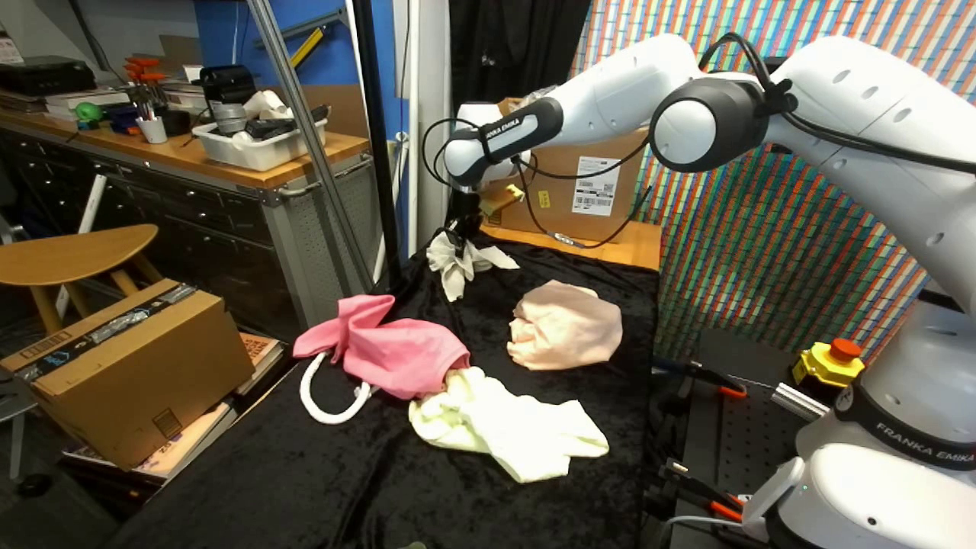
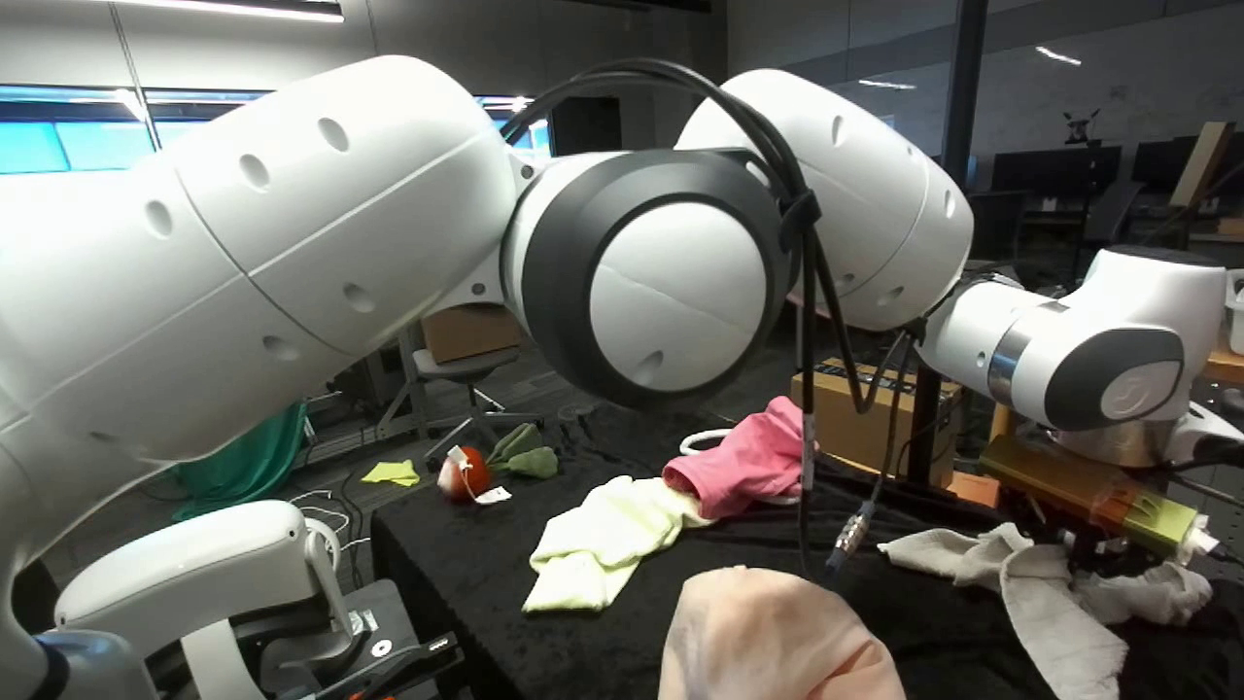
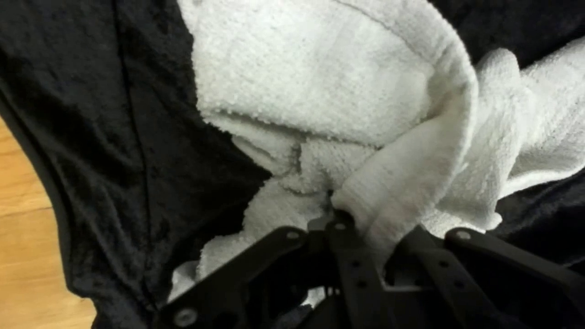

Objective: Put all the items on the table in one place

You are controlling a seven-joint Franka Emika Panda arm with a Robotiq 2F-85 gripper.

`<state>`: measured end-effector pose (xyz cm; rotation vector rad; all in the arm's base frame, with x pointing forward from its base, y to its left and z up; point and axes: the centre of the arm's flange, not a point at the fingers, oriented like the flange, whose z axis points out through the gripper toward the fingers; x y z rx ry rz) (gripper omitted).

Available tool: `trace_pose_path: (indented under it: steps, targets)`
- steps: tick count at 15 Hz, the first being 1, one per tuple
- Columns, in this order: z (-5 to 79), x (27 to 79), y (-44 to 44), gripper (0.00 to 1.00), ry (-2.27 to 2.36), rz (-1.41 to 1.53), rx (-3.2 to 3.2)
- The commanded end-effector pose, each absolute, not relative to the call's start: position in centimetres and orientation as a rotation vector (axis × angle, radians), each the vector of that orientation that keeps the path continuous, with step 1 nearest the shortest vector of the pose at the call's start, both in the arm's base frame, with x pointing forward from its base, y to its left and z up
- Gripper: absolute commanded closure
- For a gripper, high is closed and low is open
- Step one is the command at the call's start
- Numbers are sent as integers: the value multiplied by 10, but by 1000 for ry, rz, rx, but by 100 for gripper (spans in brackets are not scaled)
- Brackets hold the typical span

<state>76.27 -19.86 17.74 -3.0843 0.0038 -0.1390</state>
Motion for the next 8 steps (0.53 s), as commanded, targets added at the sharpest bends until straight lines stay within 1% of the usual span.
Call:
trace_pose_path:
  steps: [1, 8]
  targets:
    - [211, 750, -193, 90, -111, -81, -3028]
    - [284, 696, -171, 90, -439, 117, -2892]
